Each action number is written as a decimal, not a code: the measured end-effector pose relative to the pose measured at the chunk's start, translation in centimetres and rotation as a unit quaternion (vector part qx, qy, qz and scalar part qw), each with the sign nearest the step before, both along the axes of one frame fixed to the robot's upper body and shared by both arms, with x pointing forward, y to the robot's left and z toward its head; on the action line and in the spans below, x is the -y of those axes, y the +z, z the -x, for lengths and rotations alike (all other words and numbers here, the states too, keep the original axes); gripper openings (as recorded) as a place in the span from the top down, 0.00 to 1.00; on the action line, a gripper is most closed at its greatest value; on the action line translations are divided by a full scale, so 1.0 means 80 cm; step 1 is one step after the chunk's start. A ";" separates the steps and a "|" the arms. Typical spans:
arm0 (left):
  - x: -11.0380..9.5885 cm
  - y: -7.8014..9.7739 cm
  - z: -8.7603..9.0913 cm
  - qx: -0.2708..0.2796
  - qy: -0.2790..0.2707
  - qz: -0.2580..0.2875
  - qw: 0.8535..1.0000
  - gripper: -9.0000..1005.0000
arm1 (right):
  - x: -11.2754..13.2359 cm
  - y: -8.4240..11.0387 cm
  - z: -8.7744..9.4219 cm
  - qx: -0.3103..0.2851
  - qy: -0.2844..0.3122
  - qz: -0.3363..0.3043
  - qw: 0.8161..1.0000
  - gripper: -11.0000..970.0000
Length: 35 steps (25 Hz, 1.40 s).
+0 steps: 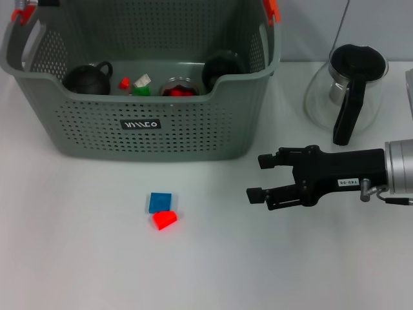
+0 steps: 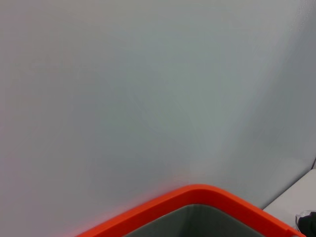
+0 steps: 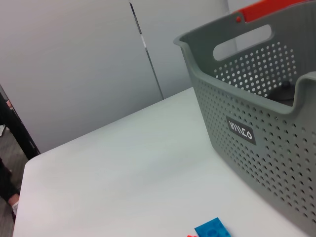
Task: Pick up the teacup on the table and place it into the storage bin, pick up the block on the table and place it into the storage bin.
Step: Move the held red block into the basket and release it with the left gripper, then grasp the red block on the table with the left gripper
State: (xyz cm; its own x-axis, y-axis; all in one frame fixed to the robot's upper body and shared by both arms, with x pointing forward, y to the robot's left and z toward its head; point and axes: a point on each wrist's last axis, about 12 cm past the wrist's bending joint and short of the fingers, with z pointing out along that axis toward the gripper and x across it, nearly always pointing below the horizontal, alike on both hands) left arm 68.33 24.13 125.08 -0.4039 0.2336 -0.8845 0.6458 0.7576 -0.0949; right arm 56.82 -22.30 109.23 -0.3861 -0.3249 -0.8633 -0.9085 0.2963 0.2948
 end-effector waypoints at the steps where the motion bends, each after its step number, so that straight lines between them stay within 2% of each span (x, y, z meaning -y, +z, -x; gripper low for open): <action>1: 0.000 0.000 0.000 0.000 0.000 0.000 1.000 0.67 | 0.000 0.000 0.000 0.000 0.000 0.000 1.000 0.05; 5: -0.002 0.008 0.014 -0.003 -0.027 0.017 0.999 0.59 | 0.001 0.000 0.000 0.000 0.000 0.000 1.000 0.05; 9: -0.001 0.019 0.064 0.013 -0.144 0.034 0.989 0.50 | 0.001 0.000 0.000 0.000 0.000 0.000 1.000 0.05; 12: 0.010 0.014 0.120 0.033 -0.293 -0.017 0.955 0.44 | 0.002 0.000 0.000 0.001 -0.001 0.001 1.000 0.05; 13: 0.015 0.007 0.138 0.032 -0.341 -0.049 0.938 0.33 | 0.002 0.000 0.000 0.001 -0.002 0.001 1.000 0.05; 14: 0.022 -0.009 0.164 0.012 -0.397 -0.101 0.912 0.21 | 0.002 0.000 -0.001 0.001 -0.002 0.001 1.000 0.05; 15: 0.022 -0.009 0.164 0.012 -0.397 -0.101 0.912 0.19 | 0.001 0.001 -0.001 0.002 -0.003 0.000 1.000 0.05; 16: 0.025 -0.016 0.171 0.003 -0.408 -0.121 0.905 0.18 | 0.001 0.001 -0.002 0.002 -0.003 0.000 1.000 0.05; 18: 0.039 -0.047 0.185 -0.024 -0.422 -0.192 0.885 0.14 | -0.001 0.001 -0.002 0.003 -0.003 0.000 1.000 0.05; 19: 0.039 -0.047 0.185 -0.024 -0.422 -0.192 0.885 0.13 | -0.001 0.001 -0.002 0.003 -0.004 0.000 1.000 0.05; 22: 0.058 -0.075 0.185 -0.042 -0.412 -0.255 0.874 0.11 | -0.002 0.001 -0.003 0.004 -0.004 0.001 1.000 0.05; 23: 0.065 -0.085 0.184 -0.049 -0.406 -0.279 0.869 0.11 | -0.002 0.000 -0.003 0.003 -0.005 0.001 1.000 0.05; 24: 0.079 -0.101 0.184 -0.060 -0.403 -0.317 0.857 0.11 | -0.002 0.000 -0.003 0.003 -0.005 0.001 1.000 0.05; 25: 0.079 -0.101 0.184 -0.060 -0.403 -0.317 0.857 0.11 | -0.002 0.000 -0.003 0.002 -0.006 0.001 1.000 0.05; 30: 0.103 -0.126 0.184 -0.052 -0.413 -0.387 0.823 0.12 | -0.001 -0.002 -0.002 0.001 -0.009 0.000 1.000 0.05; 33: 0.113 -0.136 0.183 -0.032 -0.428 -0.437 0.790 0.12 | -0.001 -0.003 -0.001 -0.001 -0.010 -0.001 1.000 0.05; 35: 0.118 -0.142 0.179 -0.006 -0.440 -0.475 0.762 0.12 | -0.001 -0.003 -0.001 -0.001 -0.010 -0.001 1.000 0.05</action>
State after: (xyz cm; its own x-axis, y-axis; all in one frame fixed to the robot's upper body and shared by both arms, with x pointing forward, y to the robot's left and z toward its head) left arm 53.98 14.72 113.75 0.2732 0.9511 -0.1442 0.9465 -0.2390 0.2170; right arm 56.87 -22.21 108.98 -0.3953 -0.3144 -0.8631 -0.9013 0.3142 0.2984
